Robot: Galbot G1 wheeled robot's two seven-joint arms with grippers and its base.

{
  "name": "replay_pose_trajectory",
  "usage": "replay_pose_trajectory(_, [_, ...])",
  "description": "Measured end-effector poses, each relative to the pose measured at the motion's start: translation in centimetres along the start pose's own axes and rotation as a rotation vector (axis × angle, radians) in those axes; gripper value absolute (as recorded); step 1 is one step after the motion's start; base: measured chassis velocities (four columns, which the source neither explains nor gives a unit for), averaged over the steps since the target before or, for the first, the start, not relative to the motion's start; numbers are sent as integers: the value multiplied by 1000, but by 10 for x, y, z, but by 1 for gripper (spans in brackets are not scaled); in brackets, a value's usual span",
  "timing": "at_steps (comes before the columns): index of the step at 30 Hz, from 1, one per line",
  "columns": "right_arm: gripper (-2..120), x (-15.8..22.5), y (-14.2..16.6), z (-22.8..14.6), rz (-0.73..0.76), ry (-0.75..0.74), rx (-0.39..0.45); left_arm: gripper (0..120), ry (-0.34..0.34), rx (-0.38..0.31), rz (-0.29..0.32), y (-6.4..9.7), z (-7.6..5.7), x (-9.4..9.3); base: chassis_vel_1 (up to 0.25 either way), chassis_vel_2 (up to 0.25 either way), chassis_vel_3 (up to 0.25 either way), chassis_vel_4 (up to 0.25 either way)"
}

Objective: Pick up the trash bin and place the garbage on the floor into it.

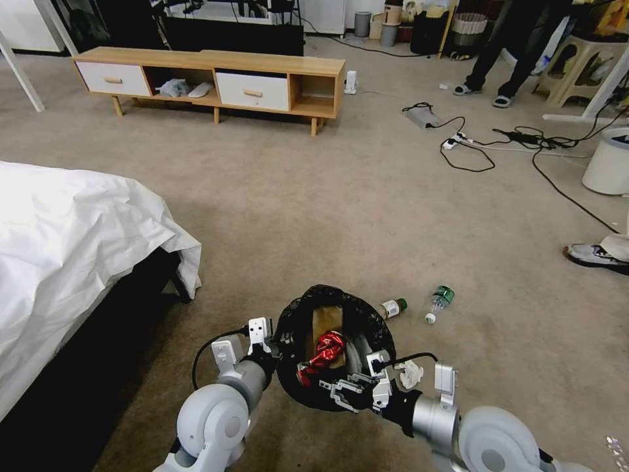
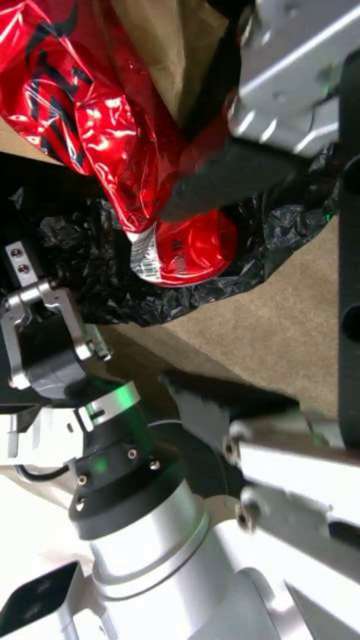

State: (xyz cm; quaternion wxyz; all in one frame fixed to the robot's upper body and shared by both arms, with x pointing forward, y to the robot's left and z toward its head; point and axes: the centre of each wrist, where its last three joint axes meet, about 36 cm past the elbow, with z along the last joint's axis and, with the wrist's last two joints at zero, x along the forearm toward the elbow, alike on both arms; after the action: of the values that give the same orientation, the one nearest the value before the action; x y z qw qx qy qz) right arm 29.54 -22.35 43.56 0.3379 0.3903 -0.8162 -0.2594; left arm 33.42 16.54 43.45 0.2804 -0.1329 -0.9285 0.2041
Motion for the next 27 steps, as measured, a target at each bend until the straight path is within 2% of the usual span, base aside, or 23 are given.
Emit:
replay_pose_trajectory(1, [63, 0, 0, 0, 0, 0, 0, 0, 0, 0, 0, 0, 0, 0, 0, 0, 0, 0])
replay_pose_trajectory(3, [75, -1, 0, 2, 5, 1, -6, 0, 0, 1, 1, 0, 0, 0, 0, 0, 0, 0])
replay_pose_trajectory(5, [76, -1, 0, 2, 5, 1, -6, 0, 0, 1, 2, 0, -1, 0, 0, 0, 0, 0])
replay_pose_trajectory(7, [90, -1, 0, 3, 9, 2, -9, 0, -1, 1, 2, 0, -2, 0, 0, 0, 0, 0])
replay_pose_trajectory(11, [99, 1, 0, 2, 13, 4, -7, 0, 1, -1, 0, 1, -2, 0, 0, 0, 0, 0])
replay_pose_trajectory(20, [100, 13, 2, -6, 27, -6, 14, 0, 7, -6, -7, 4, -2, 0, 0, 0, 0, 0])
replay_pose_trajectory(23, [100, 20, 2, -15, 40, -22, 33, 0, 6, -3, -20, 9, -3, 1, 0, 0, 0, 0])
replay_pose_trajectory(27, [100, 33, 2, -32, 61, -62, 66, 0, 5, 7, -66, 23, -2, 7, 0, 0, 0, 0])
